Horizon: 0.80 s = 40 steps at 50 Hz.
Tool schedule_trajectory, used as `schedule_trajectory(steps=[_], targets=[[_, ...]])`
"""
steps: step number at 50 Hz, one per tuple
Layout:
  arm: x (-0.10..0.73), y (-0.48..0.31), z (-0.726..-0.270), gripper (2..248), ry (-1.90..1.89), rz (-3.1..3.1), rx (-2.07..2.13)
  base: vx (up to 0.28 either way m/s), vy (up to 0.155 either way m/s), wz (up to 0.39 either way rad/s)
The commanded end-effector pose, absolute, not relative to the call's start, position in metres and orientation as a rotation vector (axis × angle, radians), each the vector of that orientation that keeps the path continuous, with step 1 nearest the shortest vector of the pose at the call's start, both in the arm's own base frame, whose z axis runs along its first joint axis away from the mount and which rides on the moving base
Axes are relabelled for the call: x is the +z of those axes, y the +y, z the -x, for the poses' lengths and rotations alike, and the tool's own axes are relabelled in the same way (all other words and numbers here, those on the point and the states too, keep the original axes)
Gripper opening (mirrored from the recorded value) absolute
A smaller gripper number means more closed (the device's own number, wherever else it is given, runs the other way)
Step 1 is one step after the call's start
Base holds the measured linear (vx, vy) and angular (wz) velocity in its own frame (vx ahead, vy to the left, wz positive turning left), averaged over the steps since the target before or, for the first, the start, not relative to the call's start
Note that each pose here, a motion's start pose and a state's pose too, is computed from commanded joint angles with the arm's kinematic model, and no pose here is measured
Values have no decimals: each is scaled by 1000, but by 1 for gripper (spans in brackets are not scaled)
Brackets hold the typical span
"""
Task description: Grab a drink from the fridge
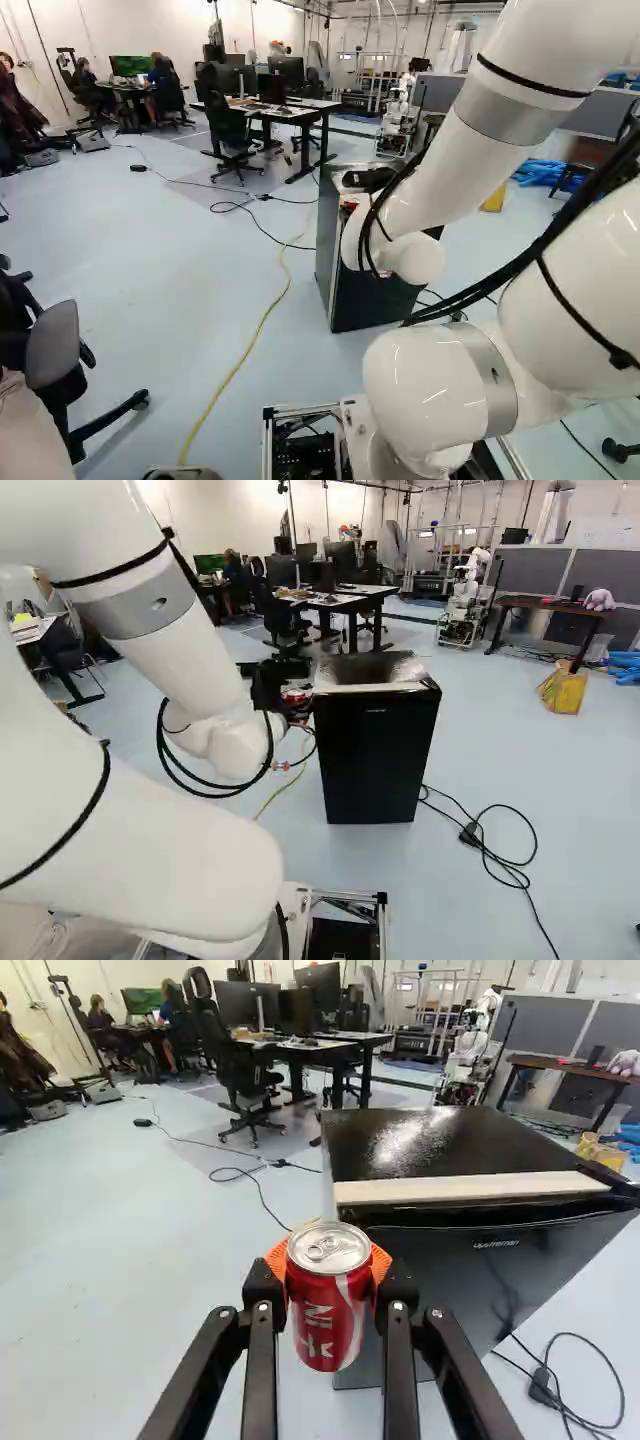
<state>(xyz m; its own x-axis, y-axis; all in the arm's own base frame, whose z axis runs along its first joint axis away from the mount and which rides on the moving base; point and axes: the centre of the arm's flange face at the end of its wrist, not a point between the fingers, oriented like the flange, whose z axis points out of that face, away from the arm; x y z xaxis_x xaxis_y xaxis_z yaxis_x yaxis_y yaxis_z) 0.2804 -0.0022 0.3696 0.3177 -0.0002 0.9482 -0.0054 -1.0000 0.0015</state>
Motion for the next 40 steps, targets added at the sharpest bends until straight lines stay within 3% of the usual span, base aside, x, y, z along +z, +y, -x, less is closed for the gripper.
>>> schedule_trajectory(steps=[40], targets=[[366, 0, -270, 97, 0, -2558, 1824, 0, 0, 0]])
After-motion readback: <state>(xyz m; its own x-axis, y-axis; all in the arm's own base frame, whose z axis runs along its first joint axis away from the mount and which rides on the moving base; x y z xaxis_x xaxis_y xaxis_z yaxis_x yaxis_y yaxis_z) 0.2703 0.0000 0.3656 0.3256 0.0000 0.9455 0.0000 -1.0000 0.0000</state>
